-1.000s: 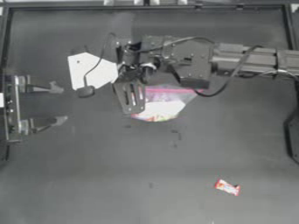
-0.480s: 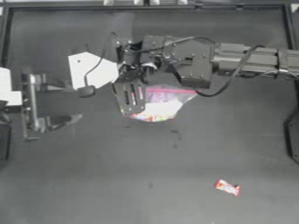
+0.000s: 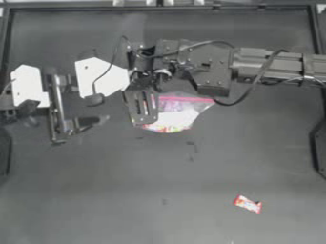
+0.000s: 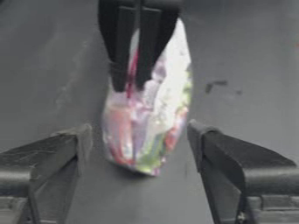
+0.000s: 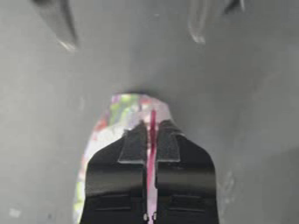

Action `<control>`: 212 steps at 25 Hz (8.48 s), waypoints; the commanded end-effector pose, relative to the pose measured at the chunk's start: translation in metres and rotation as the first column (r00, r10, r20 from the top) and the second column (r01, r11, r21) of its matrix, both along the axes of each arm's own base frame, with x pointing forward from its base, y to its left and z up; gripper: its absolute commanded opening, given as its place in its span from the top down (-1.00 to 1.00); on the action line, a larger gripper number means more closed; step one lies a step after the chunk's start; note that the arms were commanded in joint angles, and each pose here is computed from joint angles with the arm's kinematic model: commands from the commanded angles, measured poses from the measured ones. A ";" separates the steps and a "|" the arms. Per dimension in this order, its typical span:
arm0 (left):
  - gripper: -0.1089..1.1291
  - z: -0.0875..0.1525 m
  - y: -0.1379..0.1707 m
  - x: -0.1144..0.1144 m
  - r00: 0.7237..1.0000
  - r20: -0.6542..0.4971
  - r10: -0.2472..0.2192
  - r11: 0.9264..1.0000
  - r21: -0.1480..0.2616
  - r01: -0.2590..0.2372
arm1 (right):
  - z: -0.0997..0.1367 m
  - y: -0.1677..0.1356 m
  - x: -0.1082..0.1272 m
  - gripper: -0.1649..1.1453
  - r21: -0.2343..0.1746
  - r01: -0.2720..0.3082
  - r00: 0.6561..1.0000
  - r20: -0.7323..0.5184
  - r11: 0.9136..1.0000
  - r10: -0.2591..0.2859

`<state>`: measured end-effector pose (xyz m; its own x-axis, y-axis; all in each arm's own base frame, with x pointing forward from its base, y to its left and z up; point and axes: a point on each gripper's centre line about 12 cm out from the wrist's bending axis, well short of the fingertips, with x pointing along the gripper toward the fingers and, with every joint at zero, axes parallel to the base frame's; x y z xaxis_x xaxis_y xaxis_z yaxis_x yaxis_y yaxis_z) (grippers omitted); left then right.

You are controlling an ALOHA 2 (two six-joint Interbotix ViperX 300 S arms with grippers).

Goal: Put candy in bag

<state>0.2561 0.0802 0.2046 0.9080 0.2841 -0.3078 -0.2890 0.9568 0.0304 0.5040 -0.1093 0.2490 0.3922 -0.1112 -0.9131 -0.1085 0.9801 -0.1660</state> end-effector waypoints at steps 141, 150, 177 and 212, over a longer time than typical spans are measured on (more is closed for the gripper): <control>0.77 -0.009 0.009 0.045 0.997 0.036 -0.069 0.994 0.088 0.065 | -0.001 -0.017 -0.081 0.70 0.015 0.123 0.989 0.074 0.992 -0.124; 0.77 -0.011 0.009 0.043 0.997 0.032 -0.068 0.994 0.085 0.065 | -0.008 -0.027 -0.097 0.70 0.025 0.171 0.983 0.055 0.985 -0.172; 0.77 -0.013 0.010 0.042 0.998 0.026 -0.060 0.995 0.079 0.058 | -0.007 -0.017 -0.151 0.70 0.041 0.246 0.966 0.070 0.968 -0.248; 0.77 -0.014 0.010 0.041 0.998 0.021 -0.058 0.996 0.075 0.057 | -0.021 -0.009 -0.207 0.70 0.023 0.338 0.940 0.046 0.941 -0.339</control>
